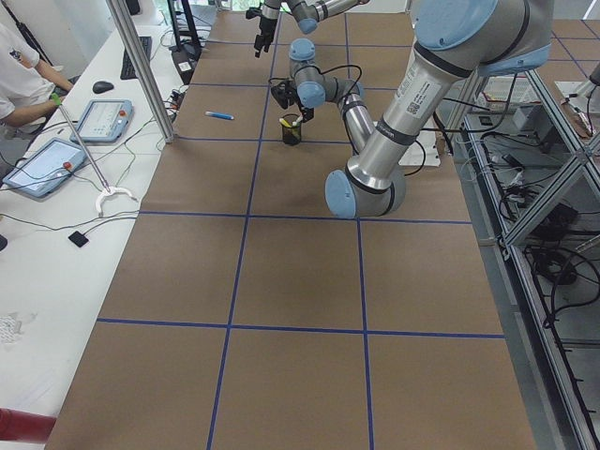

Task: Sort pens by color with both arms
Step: 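Draw the right gripper back while the left gripper reaches over the cup, then lower the left gripper and grasp the red-capped white marker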

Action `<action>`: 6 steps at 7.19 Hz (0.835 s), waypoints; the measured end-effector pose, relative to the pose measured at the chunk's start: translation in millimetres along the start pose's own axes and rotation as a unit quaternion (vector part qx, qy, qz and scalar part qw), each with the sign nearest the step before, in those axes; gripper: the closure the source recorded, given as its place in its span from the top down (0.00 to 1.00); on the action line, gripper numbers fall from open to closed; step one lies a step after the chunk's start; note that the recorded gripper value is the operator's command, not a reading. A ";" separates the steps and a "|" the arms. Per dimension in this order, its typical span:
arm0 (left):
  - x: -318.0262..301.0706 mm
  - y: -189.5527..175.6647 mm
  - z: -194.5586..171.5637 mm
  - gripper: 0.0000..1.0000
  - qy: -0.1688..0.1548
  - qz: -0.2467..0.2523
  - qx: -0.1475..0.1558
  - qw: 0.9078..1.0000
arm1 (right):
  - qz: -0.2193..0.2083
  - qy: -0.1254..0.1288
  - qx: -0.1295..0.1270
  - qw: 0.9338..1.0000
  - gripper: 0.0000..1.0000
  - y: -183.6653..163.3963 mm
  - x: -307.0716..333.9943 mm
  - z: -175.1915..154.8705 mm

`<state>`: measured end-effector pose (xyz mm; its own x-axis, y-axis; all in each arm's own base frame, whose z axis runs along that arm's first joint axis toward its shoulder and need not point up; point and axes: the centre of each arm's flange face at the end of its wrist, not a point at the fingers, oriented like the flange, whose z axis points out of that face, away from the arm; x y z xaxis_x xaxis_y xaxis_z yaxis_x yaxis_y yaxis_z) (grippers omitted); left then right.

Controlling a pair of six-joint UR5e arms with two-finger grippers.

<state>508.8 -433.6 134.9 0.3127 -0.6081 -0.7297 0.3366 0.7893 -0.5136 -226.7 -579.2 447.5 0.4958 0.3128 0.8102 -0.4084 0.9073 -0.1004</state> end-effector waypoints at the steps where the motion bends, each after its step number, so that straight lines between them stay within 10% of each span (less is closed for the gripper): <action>1: 3.1 1.4 7.8 0.99 0.002 -0.009 -0.001 1.000 | -0.006 -0.006 -0.013 1.000 1.00 -3.3 7.7 -5.7; 4: 4.0 21.2 31.5 0.93 0.021 -0.019 0.006 1.000 | -0.009 -0.011 -0.026 1.000 1.00 -3.1 12.5 -7.8; 6: 1.4 29.8 42.0 0.71 0.026 -0.016 0.008 1.000 | -0.008 -0.006 -0.025 1.000 1.00 -3.6 15.6 -4.2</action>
<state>556.6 -414.5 137.5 0.2549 -0.6271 -0.7361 0.3598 0.7681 -0.5297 -214.3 -576.5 458.1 0.4920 0.2959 0.8188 -0.3617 0.9249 -0.1169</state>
